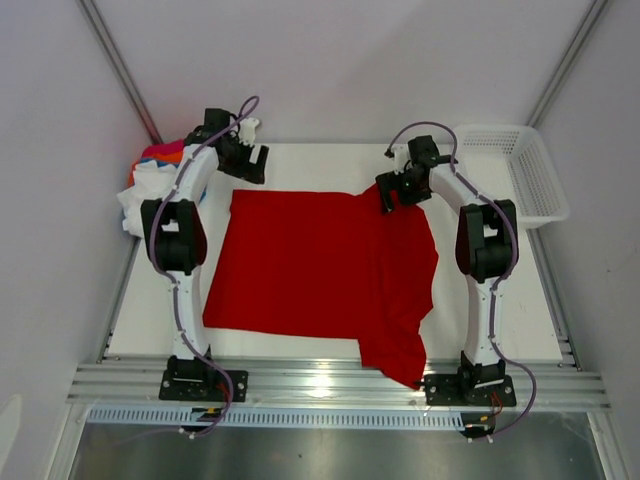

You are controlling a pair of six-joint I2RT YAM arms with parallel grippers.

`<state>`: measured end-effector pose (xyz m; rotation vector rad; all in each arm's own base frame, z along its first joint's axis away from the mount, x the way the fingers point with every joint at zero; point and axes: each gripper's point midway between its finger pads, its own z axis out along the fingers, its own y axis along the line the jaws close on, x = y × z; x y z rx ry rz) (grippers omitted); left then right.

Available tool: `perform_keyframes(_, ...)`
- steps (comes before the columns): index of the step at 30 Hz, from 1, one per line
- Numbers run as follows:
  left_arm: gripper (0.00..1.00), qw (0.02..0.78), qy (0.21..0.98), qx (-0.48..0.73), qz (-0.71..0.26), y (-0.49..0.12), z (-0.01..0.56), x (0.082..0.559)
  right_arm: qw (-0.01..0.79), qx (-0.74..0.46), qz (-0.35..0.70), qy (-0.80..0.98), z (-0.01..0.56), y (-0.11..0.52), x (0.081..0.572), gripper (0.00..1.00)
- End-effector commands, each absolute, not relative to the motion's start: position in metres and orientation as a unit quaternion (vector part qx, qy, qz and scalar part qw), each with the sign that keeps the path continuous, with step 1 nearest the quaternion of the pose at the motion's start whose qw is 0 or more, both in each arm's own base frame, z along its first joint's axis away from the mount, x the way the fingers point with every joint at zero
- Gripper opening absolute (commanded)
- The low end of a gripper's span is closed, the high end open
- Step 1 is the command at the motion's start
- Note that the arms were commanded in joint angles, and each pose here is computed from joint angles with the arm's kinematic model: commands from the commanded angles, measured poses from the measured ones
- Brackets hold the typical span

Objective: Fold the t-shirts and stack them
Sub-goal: Flatten the tshirt out

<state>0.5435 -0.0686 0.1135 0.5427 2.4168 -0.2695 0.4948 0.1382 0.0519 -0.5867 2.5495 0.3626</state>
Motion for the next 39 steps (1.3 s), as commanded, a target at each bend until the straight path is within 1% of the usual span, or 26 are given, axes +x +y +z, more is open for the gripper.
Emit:
perform_keyframes(1,0.99,0.364,0.909,0.192,-0.065,-0.052,0.147,0.563,0.309,-0.208,0.104,0.922,0.083,0.139,0.522,0.98)
perform_keyframes(4,0.99,0.384,0.902,0.194,-0.04,-0.045,0.154,0.576,0.321,-0.211,0.08,0.92,0.084,0.135,0.528,0.98)
perform_keyframes(10,0.99,0.352,0.91,0.216,-0.022,-0.037,0.131,0.576,0.33,-0.215,0.061,0.917,0.08,0.135,0.532,0.97)
perform_keyframes(12,0.99,0.347,0.912,0.219,-0.015,-0.033,0.128,0.572,0.336,-0.218,0.056,0.915,0.079,0.137,0.535,0.95)
perform_keyframes(13,0.99,0.341,0.914,0.221,-0.014,-0.031,0.121,0.569,0.335,-0.219,0.054,0.915,0.076,0.138,0.534,0.9)
perform_keyframes(14,0.99,0.346,0.912,0.219,-0.011,-0.028,0.123,0.57,0.338,-0.222,0.054,0.913,0.075,0.142,0.534,0.88)
perform_keyframes(16,0.99,0.34,0.915,0.218,-0.004,-0.023,0.117,0.566,0.336,-0.225,0.046,0.913,0.071,0.144,0.533,0.86)
perform_keyframes(18,0.99,0.342,0.915,0.214,0.001,-0.019,0.116,0.564,0.35,-0.23,0.038,0.907,0.074,0.148,0.537,0.87)
perform_keyframes(22,0.99,0.351,0.913,0.208,-0.017,-0.022,0.12,0.563,0.41,-0.223,0.006,0.884,0.094,0.139,0.556,0.92)
perform_keyframes(23,0.99,0.353,0.913,0.206,-0.018,-0.022,0.12,0.564,0.429,-0.214,-0.017,0.877,0.103,0.131,0.568,0.92)
perform_keyframes(25,0.99,0.352,0.912,0.206,-0.025,-0.024,0.12,0.564,0.427,-0.225,-0.045,0.875,0.105,0.125,0.579,0.94)
perform_keyframes(26,0.99,0.352,0.912,0.208,-0.028,-0.025,0.119,0.564,0.435,-0.227,-0.056,0.87,0.108,0.127,0.594,0.94)
perform_keyframes(28,0.99,0.35,0.912,0.212,-0.035,-0.029,0.12,0.565,0.438,-0.236,-0.087,0.863,0.108,0.119,0.607,0.94)
perform_keyframes(31,0.99,0.355,0.908,0.221,-0.034,-0.029,0.122,0.565,0.44,-0.242,-0.125,0.856,0.101,0.106,0.622,0.96)
perform_keyframes(33,0.99,0.357,0.904,0.235,-0.033,-0.029,0.119,0.564,0.438,-0.247,-0.115,0.857,0.096,0.104,0.63,0.96)
perform_keyframes(35,0.99,0.361,0.893,0.262,-0.05,-0.037,0.123,0.562,0.409,-0.259,-0.091,0.87,0.083,0.106,0.625,0.96)
perform_keyframes(36,0.99,0.359,0.89,0.273,-0.06,-0.041,0.123,0.561,0.407,-0.269,-0.066,0.87,0.081,0.114,0.63,0.96)
perform_keyframes(37,0.99,0.344,0.891,0.284,-0.088,-0.05,0.118,0.551,0.384,-0.276,-0.056,0.88,0.072,0.115,0.622,0.96)
perform_keyframes(38,0.99,0.347,0.884,0.299,-0.097,-0.053,0.124,0.556,0.376,-0.284,-0.046,0.881,0.067,0.119,0.62,0.96)
perform_keyframes(39,0.99,0.332,0.883,0.31,-0.115,-0.059,0.119,0.55,0.364,-0.298,-0.024,0.882,0.061,0.128,0.614,0.95)
